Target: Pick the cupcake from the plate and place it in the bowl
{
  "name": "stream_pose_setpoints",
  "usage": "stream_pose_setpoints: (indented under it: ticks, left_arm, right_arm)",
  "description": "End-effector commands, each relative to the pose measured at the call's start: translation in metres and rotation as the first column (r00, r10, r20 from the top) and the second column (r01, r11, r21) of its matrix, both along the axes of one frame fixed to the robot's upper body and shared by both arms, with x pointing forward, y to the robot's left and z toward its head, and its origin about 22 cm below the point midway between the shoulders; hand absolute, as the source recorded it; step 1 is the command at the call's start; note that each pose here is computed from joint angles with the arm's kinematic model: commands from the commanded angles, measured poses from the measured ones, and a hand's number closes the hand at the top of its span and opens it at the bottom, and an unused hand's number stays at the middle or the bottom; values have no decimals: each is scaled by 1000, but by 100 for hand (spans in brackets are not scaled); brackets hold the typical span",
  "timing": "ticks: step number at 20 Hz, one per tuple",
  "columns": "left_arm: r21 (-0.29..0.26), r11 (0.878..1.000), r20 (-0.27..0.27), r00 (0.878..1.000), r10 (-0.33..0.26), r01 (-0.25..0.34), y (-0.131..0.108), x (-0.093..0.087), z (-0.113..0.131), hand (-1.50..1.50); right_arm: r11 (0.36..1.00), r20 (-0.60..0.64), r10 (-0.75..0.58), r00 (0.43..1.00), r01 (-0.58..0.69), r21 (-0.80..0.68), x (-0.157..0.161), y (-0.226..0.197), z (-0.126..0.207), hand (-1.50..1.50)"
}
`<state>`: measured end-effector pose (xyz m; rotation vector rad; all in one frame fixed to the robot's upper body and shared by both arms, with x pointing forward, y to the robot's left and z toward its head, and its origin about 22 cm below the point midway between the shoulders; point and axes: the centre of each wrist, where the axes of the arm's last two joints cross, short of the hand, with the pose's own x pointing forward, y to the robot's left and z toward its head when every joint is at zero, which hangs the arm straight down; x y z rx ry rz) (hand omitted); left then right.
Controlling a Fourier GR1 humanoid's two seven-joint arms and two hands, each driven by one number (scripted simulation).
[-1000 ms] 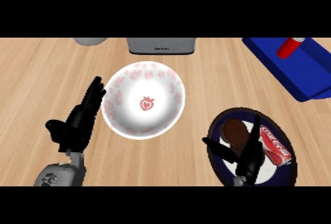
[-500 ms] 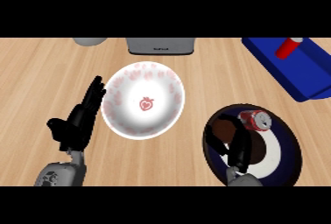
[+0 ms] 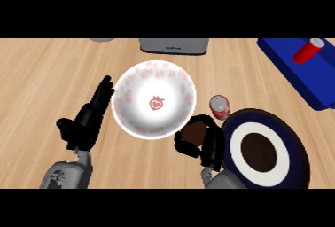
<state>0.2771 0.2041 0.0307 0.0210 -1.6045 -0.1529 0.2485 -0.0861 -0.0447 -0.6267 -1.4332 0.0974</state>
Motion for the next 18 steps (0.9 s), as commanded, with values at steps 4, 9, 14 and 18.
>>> stream_pose_setpoints:
  ticks: [4,9,14,18]
  left_arm:
    - [9,995,1,995,-96,96,-20,9,6,0]
    - [4,993,-5,993,-115,115,-31,9,2,0]
    - [4,995,-24,995,-96,96,-32,10,-2,0]
    - [4,996,-31,996,-85,85,-31,12,2,0]
  right_arm:
    - [986,186,164,969,-165,-9,23,63,60,150]
    - [983,310,178,934,-154,-103,45,81,84,150]
    - [975,334,177,926,-118,-189,71,94,112,150]
    - [970,303,141,942,-70,-232,93,105,148,150]
